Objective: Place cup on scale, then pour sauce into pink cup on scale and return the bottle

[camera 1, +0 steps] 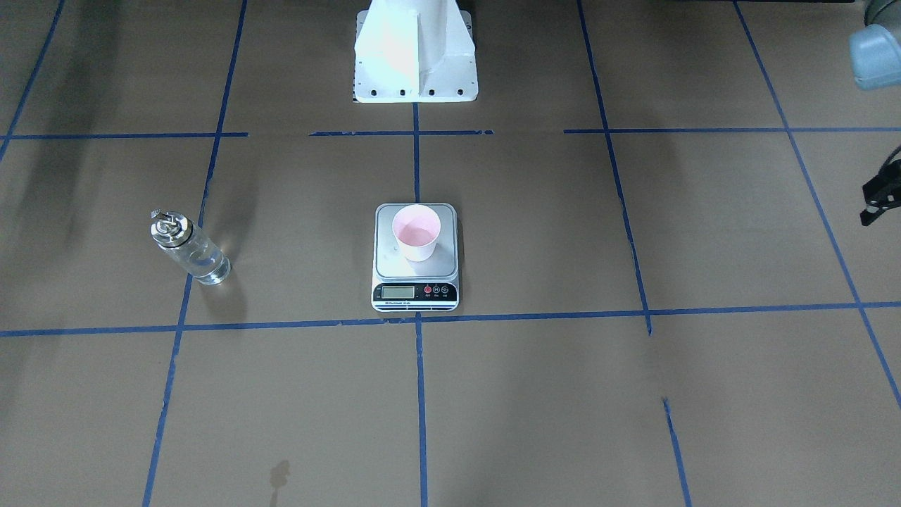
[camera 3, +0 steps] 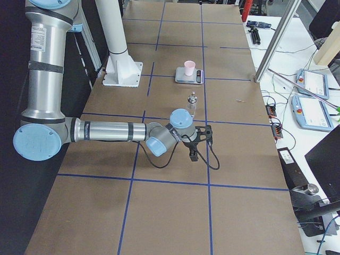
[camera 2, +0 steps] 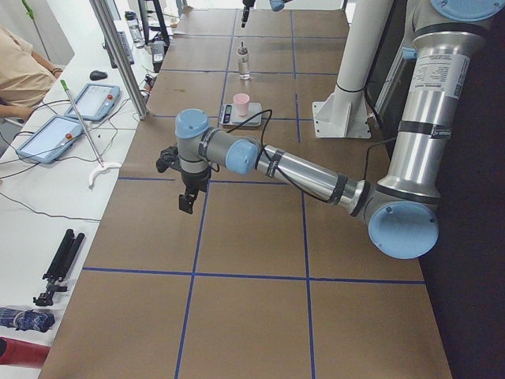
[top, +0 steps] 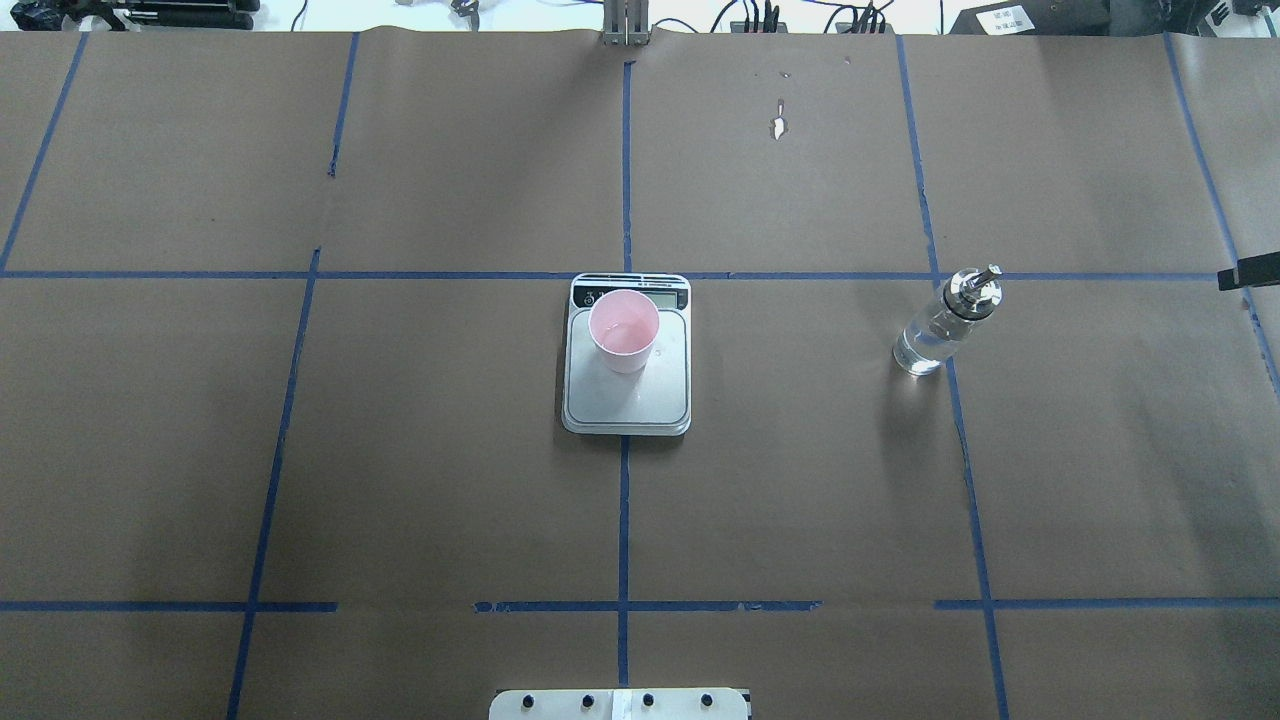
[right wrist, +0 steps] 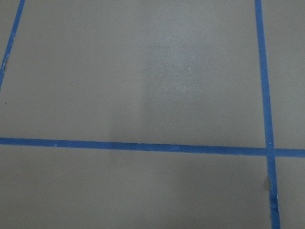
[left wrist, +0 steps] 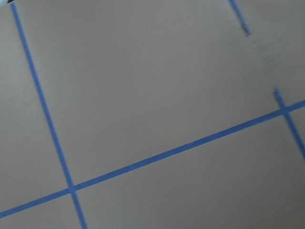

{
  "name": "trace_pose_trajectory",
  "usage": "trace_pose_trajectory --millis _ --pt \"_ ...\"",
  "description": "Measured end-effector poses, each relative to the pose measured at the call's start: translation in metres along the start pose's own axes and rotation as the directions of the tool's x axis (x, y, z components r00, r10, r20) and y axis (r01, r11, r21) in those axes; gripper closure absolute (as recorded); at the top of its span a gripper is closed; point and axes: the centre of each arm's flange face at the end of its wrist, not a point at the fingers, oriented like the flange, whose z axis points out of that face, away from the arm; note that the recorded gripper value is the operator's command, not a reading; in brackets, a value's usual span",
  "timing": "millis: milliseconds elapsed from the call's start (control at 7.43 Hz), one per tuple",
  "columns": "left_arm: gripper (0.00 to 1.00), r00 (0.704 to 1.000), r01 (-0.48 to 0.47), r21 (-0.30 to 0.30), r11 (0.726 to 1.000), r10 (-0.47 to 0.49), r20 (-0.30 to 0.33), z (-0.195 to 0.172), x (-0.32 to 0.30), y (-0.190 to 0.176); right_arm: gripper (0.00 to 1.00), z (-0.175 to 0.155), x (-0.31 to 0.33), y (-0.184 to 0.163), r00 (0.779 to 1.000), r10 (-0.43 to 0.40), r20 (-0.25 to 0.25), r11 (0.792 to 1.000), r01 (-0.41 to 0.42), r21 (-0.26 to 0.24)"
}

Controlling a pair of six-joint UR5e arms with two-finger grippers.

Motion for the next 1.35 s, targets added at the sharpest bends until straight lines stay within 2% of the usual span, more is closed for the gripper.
trace_pose_trajectory --millis 135,269,538,807,1076,1345 --pt "0.00 0.999 0.047 -0.011 0.999 -0.047 -0.020 0.006 -0.035 0.006 0.00 -0.017 0.016 -0.018 1.000 0.005 -0.003 0.999 -0.005 -0.037" --pt "0.00 0.999 0.044 -0.027 0.999 -0.045 -0.026 0.015 -0.059 0.013 0.00 -0.029 0.032 -0.025 1.000 0.006 -0.010 0.997 -0.006 -0.070" --pt "0.00 0.999 -0.027 -0.056 0.998 0.025 -0.032 0.029 -0.098 0.033 0.00 -0.040 0.054 -0.025 1.000 0.001 -0.013 0.989 -0.003 -0.149" --pt "0.00 1.000 -0.012 -0.076 0.997 0.010 -0.020 0.045 -0.115 0.062 0.00 -0.045 0.068 -0.020 1.000 -0.009 -0.011 0.976 0.006 -0.216" --pt "0.00 0.998 0.057 -0.048 0.997 -0.057 0.002 0.049 -0.117 0.066 0.00 -0.051 0.065 -0.021 1.000 0.016 -0.012 0.966 -0.019 -0.257" --pt "0.00 0.996 0.094 -0.030 0.995 -0.094 0.002 0.044 -0.113 0.060 0.00 -0.051 0.055 -0.024 1.000 0.007 -0.016 0.962 -0.011 -0.271"
